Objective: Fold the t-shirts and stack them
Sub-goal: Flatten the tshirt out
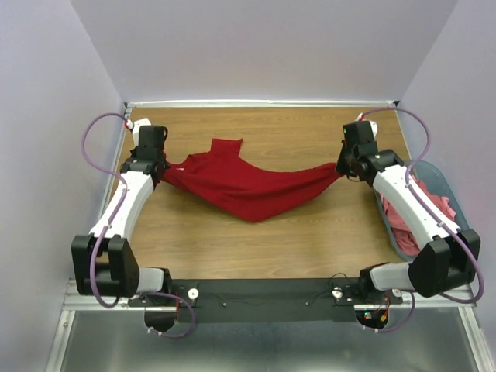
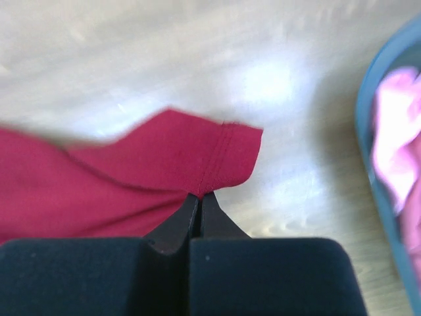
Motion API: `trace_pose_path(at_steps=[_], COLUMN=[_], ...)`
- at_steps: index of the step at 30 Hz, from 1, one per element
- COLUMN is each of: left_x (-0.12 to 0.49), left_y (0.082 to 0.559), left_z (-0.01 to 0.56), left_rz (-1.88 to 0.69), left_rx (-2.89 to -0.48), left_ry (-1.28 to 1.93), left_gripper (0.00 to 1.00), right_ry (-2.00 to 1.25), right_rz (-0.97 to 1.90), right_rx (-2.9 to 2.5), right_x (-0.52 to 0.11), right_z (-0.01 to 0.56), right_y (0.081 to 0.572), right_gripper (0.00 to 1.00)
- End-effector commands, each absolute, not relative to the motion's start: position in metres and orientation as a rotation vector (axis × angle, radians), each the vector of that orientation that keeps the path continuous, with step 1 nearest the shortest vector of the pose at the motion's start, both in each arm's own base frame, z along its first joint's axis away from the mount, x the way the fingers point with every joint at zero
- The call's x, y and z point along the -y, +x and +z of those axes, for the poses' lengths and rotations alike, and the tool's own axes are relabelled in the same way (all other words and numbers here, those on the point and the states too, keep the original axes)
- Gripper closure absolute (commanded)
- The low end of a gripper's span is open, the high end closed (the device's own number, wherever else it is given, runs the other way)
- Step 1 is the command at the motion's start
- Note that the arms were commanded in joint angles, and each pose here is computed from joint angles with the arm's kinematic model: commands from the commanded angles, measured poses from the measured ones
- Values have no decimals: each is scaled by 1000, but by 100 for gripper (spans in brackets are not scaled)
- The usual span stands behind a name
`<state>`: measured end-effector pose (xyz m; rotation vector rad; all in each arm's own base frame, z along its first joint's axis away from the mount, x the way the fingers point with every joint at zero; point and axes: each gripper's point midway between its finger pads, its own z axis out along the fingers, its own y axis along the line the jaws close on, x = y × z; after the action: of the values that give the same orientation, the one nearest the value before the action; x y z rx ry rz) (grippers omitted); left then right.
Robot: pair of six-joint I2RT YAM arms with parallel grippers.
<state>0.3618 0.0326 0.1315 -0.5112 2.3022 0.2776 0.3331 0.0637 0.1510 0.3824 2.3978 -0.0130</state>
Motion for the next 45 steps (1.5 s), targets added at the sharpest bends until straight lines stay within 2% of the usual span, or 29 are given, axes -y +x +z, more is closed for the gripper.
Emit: trace_pose_path(at_steps=[1, 2, 5, 8, 9, 10, 11, 12, 14, 15, 18, 19, 20, 21, 23, 26, 30, 31, 33, 39, 45], left_x=[-52, -64, -74, -70, -62, -56, -51, -47, -36, -33, -25, -23, -24, -26, -37, -71, -87, -88, -87, -90, -82], left_y=[353, 348, 350, 371, 390, 400, 411, 429, 453, 473, 495, 499, 499, 490, 482, 444, 384, 377, 362, 352, 372], left_z=[204, 244, 265, 244, 217, 203, 192, 171, 157, 153, 174, 187, 198, 212, 221, 196, 118, 109, 86, 58, 43], left_rz=[333, 399, 462, 456, 431, 407, 388, 384, 329, 314, 246, 222, 212, 200, 169, 155, 189, 198, 228, 299, 235], left_rx=[-2125, -2049, -1993, -2023, -2099, -2143, -2182, -2231, -2266, -2269, -2226, -2184, -2153, -2115, -2058, -2046, -2173, -2198, -2267, -2381, -2444], left_ry=[-579, -599, -551, -542, -521, -497, -480, -467, -436, -438, -443, -452, -460, -476, -543, -698, -808, -807, -786, -747, -675], left_gripper=[100, 100, 100, 100, 100, 100, 100, 100, 93, 89, 45, 16, 8, 7, 6, 6, 12, 16, 18, 28, 29], right_ry=[375, 381, 388, 387, 379, 370, 366, 365, 348, 345, 291, 249, 205, 174, 108, 42, -23, -26, -47, -72, -90], right_rz=[-85, -120, -171, -206, -201, -227, -239, -236, -267, -261, -152, -127, -104, -79, -24, 105, 186, 205, 222, 229, 238], right_rx=[-2272, -2221, -2213, -2312, -2320, -2386, -2402, -2394, -2456, -2455, -2460, -2467, -2462, -2468, -2490, -2481, -2536, -2525, -2529, -2572, -2588], right_x=[-47, -37, -21, -14, -16, -19, -20, -22, -24, -26, -44, -51, -61, -67, -82, -108, -130, -133, -139, -137, -137], right_z=[214, 243, 254, 221, 220, 191, 183, 182, 150, 149, 156, 154, 158, 159, 157, 164, 144, 148, 145, 123, 113], right_y=[347, 355, 369, 397, 408, 424, 431, 446, 462, 468, 471, 466, 461, 456, 435, 409, 367, 361, 352, 332, 325], right_gripper=[99, 99, 99, 99, 99, 97, 93, 82, 67, 54, 38, 34, 31, 25, 23, 21, 17, 17, 17, 17, 17])
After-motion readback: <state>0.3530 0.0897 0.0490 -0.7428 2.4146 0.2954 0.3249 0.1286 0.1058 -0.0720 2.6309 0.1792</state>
